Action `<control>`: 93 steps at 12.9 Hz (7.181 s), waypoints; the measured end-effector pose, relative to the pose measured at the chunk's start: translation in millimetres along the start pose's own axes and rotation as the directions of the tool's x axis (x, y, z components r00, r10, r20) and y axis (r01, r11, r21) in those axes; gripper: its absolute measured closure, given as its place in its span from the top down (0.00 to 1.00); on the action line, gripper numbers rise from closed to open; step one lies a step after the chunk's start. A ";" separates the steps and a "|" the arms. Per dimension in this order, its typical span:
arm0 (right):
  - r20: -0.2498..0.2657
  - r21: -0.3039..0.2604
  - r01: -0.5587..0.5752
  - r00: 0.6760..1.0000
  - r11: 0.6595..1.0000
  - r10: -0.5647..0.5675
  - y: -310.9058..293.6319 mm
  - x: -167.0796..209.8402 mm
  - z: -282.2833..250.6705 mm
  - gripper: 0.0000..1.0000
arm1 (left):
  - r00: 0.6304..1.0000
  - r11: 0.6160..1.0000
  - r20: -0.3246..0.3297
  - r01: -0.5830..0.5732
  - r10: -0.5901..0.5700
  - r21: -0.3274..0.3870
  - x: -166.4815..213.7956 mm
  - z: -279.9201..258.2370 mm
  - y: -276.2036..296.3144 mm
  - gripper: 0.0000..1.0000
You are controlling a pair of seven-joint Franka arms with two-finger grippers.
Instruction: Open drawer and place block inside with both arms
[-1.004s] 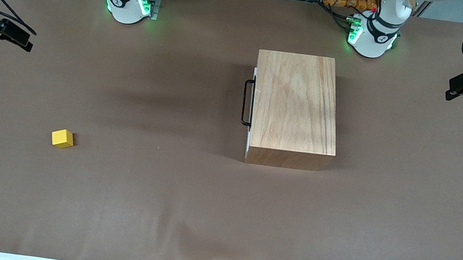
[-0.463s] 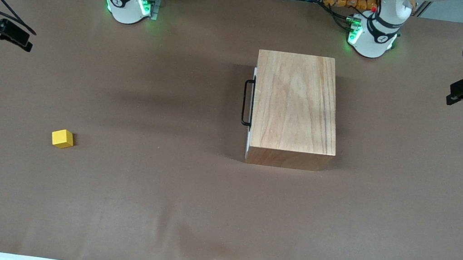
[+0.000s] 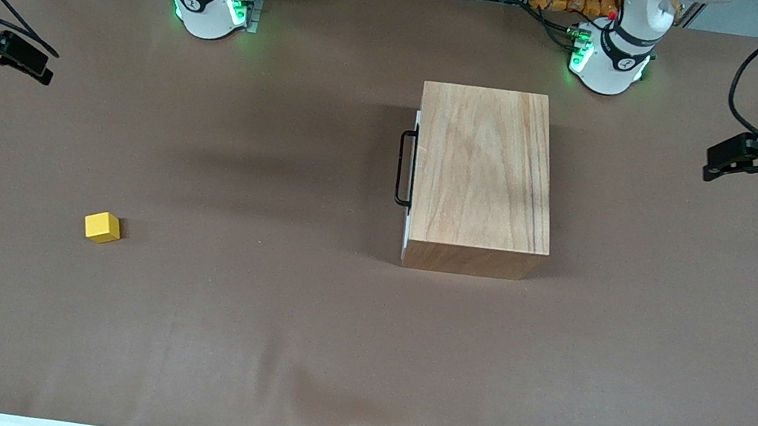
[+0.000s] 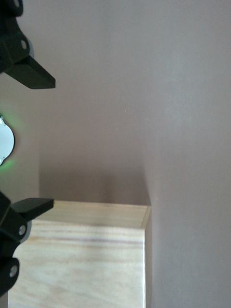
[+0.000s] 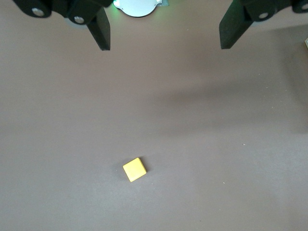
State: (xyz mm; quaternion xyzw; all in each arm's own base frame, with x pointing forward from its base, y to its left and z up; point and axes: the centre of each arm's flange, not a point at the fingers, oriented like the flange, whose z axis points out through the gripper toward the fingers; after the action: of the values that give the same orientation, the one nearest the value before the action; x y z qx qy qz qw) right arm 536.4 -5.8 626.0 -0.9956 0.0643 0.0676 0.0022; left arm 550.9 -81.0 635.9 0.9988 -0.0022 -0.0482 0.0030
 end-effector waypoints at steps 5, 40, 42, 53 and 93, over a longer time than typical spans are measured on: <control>-0.001 0.000 -0.001 1.000 1.000 0.001 0.4 -0.3 -0.5 1.00 | 0.998 0.999 0.050 0.034 -0.033 -0.019 26.8 43.5 105.0 1.00; -0.060 0.038 0.055 0.997 0.998 -0.053 -2.2 2.5 -12.8 1.00 | 0.986 0.914 -0.163 0.047 0.021 0.404 -116.4 364.0 522.4 1.00; -0.061 0.038 0.056 0.997 0.998 -0.053 -2.4 2.7 -12.4 1.00 | 0.986 0.913 -0.163 0.044 0.025 0.406 -118.4 365.4 523.7 1.00; -0.067 0.039 0.072 0.995 0.997 -0.069 -10.8 3.0 -11.3 1.00 | 0.983 0.948 -0.184 0.043 0.017 0.316 -112.8 359.6 534.3 1.00; -0.047 0.047 0.008 0.999 0.999 -0.006 25.2 0.8 -18.6 1.00 | 0.967 0.976 -0.181 0.151 -0.179 -0.158 -101.1 338.2 578.1 1.00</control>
State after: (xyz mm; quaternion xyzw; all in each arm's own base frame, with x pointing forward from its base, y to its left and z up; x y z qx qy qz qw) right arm 536.5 -31.2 644.4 -0.9968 0.0624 0.0429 0.0243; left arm 415.3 -660.6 312.7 0.9927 0.0848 0.0492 0.0705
